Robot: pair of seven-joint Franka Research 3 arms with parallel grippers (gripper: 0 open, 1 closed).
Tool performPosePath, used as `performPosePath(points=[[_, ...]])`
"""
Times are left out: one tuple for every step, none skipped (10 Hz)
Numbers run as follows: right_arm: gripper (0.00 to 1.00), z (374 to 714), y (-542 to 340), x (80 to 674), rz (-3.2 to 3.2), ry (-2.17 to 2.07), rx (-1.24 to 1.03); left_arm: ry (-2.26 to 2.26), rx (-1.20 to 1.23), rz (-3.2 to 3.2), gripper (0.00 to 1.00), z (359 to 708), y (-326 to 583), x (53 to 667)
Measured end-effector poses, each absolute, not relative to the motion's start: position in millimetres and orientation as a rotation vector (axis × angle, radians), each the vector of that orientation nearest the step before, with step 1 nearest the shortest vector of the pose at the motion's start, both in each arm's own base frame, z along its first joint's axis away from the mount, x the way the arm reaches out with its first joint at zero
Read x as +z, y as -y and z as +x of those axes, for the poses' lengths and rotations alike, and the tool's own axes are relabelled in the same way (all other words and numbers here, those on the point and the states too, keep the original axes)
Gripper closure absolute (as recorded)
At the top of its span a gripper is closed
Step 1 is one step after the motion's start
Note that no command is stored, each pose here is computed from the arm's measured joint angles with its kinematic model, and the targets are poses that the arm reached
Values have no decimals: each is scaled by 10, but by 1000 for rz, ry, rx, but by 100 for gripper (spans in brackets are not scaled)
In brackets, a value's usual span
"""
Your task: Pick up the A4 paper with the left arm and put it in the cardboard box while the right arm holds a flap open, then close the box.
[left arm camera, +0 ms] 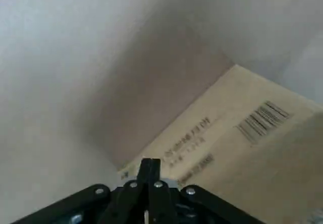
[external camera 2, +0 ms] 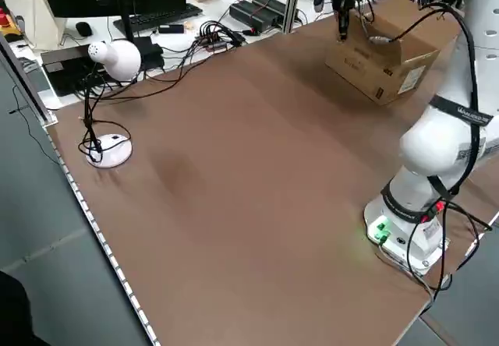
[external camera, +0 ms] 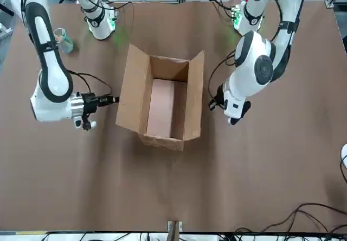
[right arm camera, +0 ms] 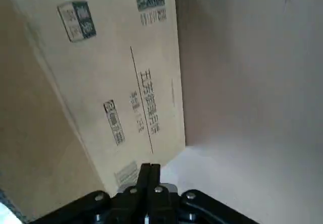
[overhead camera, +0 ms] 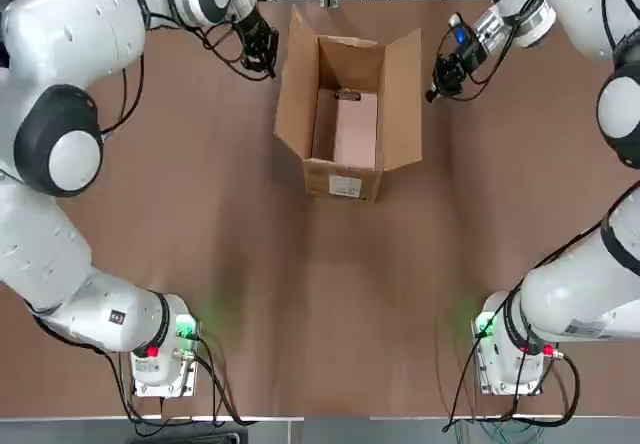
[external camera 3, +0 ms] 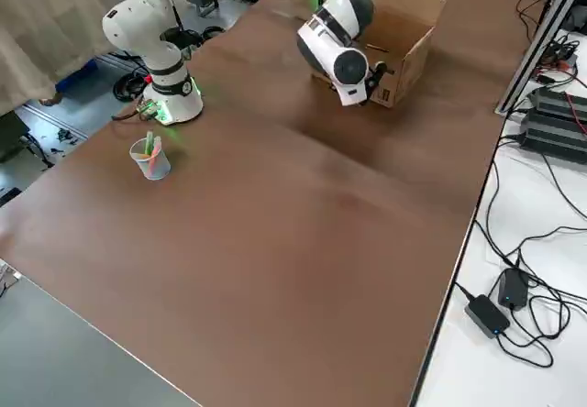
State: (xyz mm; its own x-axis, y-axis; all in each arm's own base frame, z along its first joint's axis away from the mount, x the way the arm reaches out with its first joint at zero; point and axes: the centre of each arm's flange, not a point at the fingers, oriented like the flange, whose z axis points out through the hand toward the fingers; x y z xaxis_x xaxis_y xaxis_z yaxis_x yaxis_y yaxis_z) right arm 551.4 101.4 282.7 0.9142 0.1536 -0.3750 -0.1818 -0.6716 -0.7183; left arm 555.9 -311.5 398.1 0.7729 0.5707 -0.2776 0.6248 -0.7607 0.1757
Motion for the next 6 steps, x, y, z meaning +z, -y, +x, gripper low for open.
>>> performPosePath(points=[[97,5486,-1026,2832,-2238,-14,539,-950,-298,2693,99,5556,3258,4051],[98,5477,-1048,2864,-2218,-16,544,-969,-295,2677,99,5559,3375,4109],[98,5477,-1075,2909,-2193,-24,540,-994,-297,2661,99,5567,3492,4143],[99,5481,-1099,2952,-2171,-34,533,-1020,-308,2646,99,5569,3643,4140],[99,5483,-1146,2984,-2148,-40,528,-1040,-326,2638,99,5553,3829,4092],[99,5477,-1246,3009,-2129,-44,530,-1054,-345,2633,99,5526,4003,4031]])
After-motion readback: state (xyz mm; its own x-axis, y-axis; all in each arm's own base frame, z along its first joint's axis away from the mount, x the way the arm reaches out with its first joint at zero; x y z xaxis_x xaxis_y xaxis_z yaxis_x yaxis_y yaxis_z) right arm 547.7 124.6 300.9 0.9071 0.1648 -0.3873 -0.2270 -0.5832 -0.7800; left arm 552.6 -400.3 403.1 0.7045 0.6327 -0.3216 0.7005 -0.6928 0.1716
